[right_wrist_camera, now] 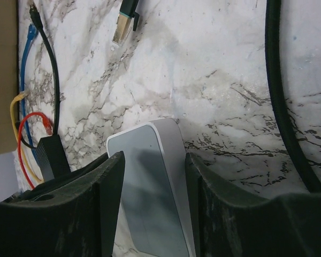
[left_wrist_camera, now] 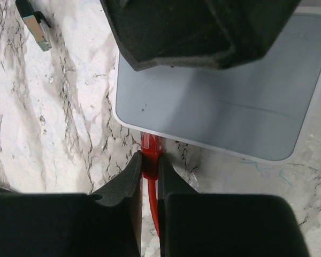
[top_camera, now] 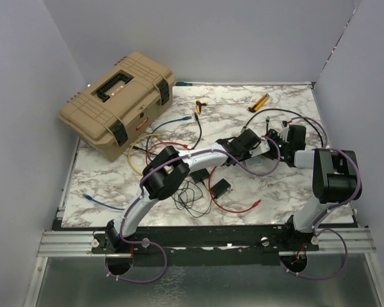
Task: Insert the plug into the switch port
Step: Insert the connector into the switch port.
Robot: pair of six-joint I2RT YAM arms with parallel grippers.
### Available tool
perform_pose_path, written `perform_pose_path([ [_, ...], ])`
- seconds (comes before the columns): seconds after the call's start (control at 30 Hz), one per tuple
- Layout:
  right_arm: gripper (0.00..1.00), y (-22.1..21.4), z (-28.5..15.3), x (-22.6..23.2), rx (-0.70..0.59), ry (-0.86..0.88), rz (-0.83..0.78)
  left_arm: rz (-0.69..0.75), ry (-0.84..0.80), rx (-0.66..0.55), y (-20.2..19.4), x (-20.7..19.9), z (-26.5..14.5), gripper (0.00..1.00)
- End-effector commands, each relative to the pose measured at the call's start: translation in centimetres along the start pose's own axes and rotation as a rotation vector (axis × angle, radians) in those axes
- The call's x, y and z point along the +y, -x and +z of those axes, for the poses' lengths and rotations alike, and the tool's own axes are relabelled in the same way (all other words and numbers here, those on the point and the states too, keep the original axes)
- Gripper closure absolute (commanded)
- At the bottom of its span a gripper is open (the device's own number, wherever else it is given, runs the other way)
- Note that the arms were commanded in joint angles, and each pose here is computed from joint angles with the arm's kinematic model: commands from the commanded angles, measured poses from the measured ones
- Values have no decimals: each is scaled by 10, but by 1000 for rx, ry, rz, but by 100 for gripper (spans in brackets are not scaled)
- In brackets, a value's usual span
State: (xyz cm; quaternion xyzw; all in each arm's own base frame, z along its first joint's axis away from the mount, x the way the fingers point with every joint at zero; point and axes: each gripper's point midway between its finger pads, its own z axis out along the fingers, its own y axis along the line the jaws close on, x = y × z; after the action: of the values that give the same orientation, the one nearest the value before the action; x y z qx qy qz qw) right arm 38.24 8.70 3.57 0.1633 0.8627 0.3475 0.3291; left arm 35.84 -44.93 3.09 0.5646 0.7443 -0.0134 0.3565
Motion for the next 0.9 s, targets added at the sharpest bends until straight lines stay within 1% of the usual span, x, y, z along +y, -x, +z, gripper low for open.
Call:
perform_pose_path([
  [0.0,49,-45,-2,21,177,133,61,34,-18,-158,42,-5,-5,100],
  [0.27,49,-54,-5,38,227,213,44,99,-22,-206,63,-5,-21,100],
  [0.5,49,-62,-7,51,266,274,33,105,-28,-210,69,-6,-20,100],
  [0.87,49,-80,-5,68,346,348,11,119,-60,-312,105,-16,-40,100],
])
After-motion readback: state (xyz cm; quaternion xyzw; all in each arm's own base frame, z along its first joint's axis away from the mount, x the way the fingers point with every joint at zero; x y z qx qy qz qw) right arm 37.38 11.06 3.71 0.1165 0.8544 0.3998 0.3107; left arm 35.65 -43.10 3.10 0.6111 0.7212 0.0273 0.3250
